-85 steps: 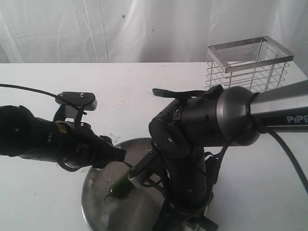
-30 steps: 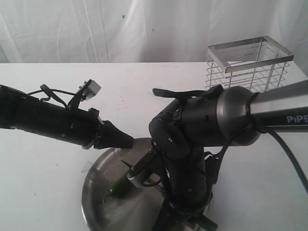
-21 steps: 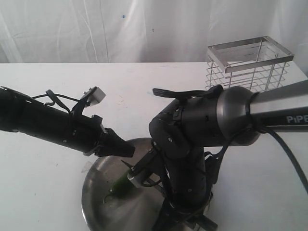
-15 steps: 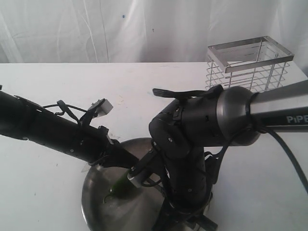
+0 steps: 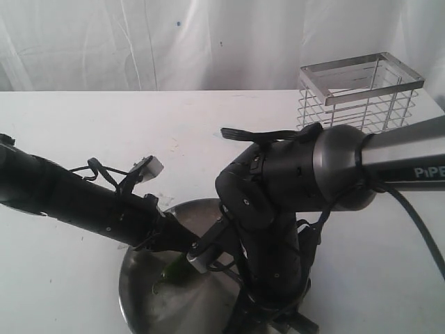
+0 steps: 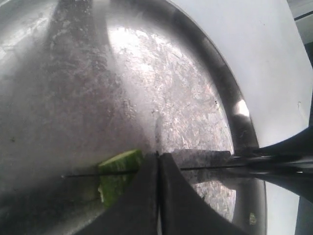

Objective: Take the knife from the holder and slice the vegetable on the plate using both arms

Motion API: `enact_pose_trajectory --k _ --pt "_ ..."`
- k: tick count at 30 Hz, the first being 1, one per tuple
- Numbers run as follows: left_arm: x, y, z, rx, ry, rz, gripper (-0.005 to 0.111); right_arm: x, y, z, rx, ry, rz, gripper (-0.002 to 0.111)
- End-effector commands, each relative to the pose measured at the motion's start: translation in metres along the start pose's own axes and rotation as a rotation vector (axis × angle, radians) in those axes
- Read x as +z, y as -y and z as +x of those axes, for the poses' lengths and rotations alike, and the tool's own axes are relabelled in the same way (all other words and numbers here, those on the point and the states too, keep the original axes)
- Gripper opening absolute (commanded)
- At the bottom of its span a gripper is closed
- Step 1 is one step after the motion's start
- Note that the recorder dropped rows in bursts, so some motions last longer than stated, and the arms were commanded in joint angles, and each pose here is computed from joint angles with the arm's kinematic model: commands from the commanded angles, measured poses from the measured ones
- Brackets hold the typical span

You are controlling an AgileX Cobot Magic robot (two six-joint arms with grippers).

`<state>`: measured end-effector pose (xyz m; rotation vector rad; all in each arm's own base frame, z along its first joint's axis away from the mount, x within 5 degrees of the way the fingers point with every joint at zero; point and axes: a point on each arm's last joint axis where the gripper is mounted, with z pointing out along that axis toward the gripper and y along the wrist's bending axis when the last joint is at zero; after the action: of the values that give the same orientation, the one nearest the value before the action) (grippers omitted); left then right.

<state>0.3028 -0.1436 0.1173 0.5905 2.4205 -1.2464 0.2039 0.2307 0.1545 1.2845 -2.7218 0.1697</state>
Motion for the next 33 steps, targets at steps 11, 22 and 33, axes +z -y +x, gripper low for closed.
enact_pose_trajectory --k 11,22,33 --pt "-0.024 0.019 -0.020 0.116 0.090 -0.114 0.000 -0.001 -0.001 0.000 -0.024 -0.009 0.004 0.000" --pt "-0.024 0.015 -0.019 0.114 0.090 -0.152 0.000 -0.001 -0.001 0.000 -0.026 -0.009 0.004 0.000" --pt "0.007 -0.021 0.008 0.008 -0.023 -0.132 0.000 -0.001 -0.001 0.001 -0.019 -0.023 0.006 0.000"
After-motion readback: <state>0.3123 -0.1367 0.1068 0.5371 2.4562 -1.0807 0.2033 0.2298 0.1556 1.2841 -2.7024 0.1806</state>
